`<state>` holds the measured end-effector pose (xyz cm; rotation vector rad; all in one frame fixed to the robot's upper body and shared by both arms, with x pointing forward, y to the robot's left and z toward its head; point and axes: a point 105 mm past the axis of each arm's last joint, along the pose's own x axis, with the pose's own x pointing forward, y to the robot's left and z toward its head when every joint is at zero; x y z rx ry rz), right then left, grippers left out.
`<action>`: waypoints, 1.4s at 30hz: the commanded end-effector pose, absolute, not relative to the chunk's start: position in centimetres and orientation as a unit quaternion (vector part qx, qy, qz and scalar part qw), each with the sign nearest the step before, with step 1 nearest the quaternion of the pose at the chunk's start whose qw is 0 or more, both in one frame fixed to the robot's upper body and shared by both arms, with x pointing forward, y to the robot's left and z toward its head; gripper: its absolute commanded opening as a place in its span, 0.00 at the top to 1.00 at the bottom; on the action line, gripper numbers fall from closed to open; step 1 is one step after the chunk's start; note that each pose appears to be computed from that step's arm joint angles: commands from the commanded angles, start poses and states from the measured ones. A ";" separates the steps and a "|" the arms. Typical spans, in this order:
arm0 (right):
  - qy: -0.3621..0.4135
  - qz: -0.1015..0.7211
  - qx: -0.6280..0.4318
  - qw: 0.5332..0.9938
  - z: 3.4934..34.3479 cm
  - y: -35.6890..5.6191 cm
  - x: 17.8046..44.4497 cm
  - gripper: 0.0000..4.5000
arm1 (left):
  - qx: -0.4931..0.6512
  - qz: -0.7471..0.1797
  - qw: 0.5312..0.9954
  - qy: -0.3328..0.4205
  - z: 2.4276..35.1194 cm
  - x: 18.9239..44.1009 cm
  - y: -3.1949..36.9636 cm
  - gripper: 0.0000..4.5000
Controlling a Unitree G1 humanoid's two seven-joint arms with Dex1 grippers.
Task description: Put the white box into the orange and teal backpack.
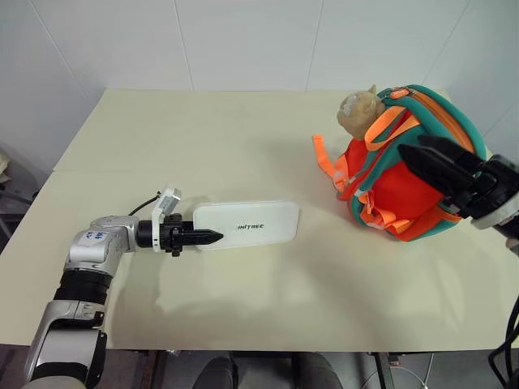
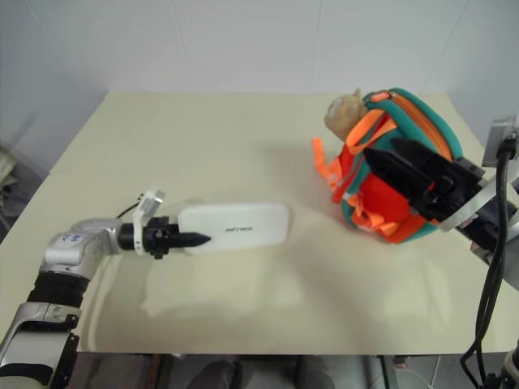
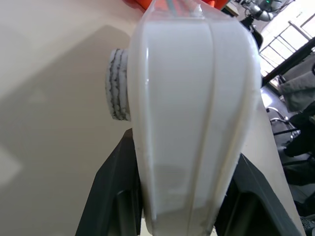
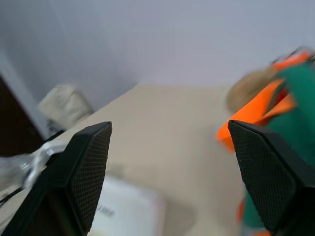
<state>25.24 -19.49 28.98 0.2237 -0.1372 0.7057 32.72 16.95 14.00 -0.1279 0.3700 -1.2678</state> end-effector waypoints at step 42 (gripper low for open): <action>-0.119 0.206 0.040 0.970 23.7 -17.9 40.0 0.58 | -0.056 -0.543 0.827 0.136 16.1 30.6 18.9 0.71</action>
